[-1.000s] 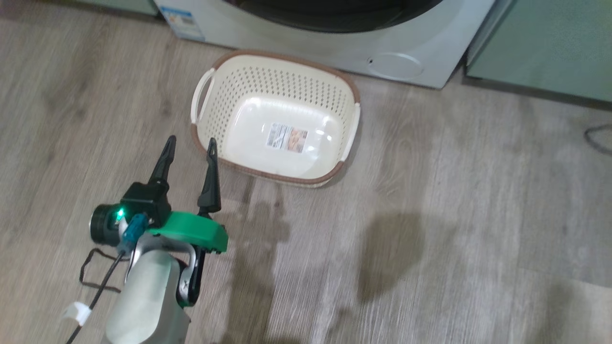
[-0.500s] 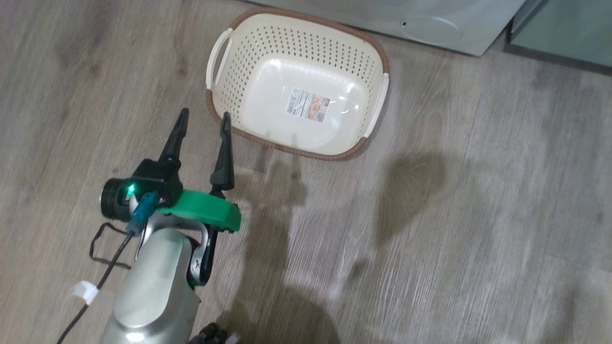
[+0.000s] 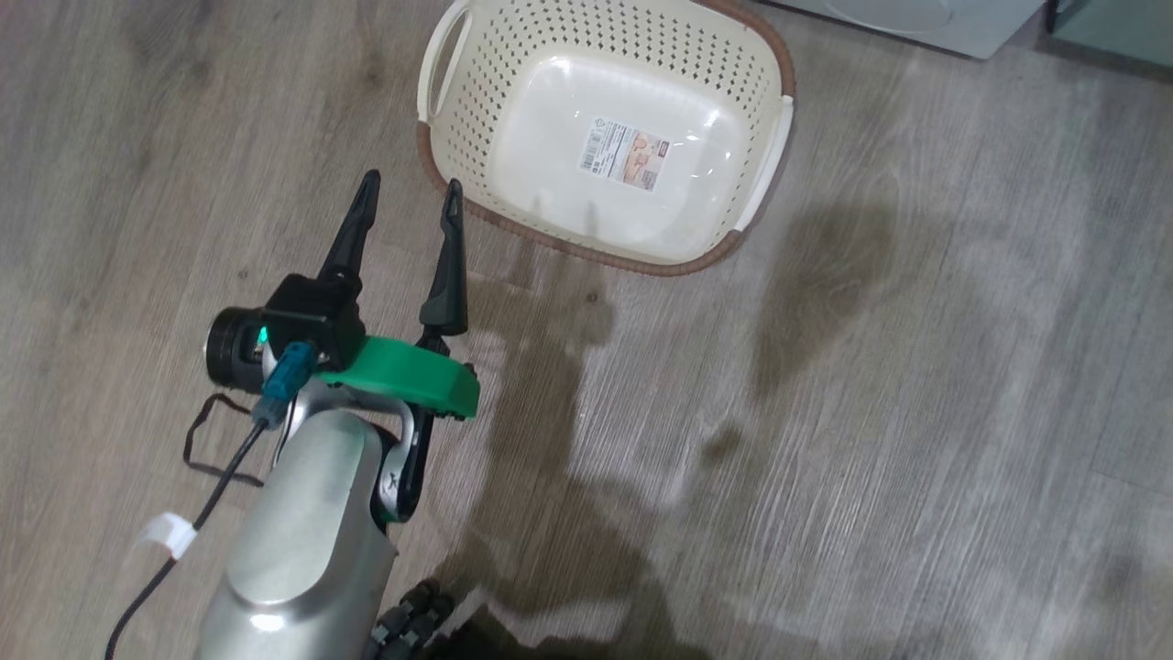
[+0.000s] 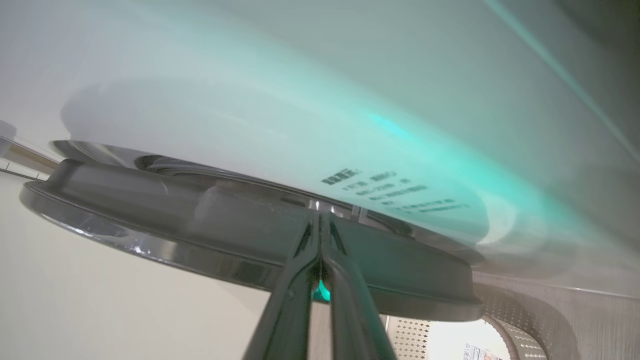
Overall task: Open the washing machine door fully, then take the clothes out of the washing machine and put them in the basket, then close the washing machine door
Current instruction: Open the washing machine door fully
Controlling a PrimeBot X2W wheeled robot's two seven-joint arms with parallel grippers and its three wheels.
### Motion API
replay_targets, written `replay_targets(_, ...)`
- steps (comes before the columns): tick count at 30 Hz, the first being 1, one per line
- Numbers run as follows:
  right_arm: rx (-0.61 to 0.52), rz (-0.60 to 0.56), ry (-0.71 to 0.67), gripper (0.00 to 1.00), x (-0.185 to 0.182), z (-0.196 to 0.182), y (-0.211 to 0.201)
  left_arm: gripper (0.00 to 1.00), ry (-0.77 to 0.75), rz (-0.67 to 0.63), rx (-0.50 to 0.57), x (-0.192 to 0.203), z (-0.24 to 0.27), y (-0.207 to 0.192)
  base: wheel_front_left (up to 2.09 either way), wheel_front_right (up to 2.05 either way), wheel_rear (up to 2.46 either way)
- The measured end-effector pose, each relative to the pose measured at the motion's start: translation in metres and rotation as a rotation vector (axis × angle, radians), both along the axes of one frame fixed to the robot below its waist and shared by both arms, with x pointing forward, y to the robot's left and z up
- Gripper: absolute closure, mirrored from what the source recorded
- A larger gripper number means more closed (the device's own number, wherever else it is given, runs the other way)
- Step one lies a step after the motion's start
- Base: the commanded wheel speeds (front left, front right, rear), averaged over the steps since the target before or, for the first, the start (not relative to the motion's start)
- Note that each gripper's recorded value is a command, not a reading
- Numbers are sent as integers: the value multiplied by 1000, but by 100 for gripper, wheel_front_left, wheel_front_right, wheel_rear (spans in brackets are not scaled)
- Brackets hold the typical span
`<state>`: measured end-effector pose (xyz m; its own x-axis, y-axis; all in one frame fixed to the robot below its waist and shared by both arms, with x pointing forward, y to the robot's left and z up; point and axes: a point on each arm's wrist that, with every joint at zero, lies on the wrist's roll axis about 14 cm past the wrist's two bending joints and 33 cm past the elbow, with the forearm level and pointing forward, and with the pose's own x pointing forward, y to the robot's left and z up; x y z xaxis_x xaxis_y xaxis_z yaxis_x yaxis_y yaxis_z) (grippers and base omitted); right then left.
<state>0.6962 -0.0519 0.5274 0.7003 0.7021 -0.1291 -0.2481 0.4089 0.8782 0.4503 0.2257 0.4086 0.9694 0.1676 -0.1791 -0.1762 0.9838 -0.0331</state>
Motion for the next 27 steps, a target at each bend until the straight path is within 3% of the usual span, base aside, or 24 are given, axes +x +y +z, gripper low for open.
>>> replay_targets(18,-24,47,-47,100,11,3,25,0,11,21,-2,4,-6,6,0,0,0)
replay_targets(27,-51,159,-66,100,-18,17,44,0,-31,33,11,2,12,11,0,0,0)
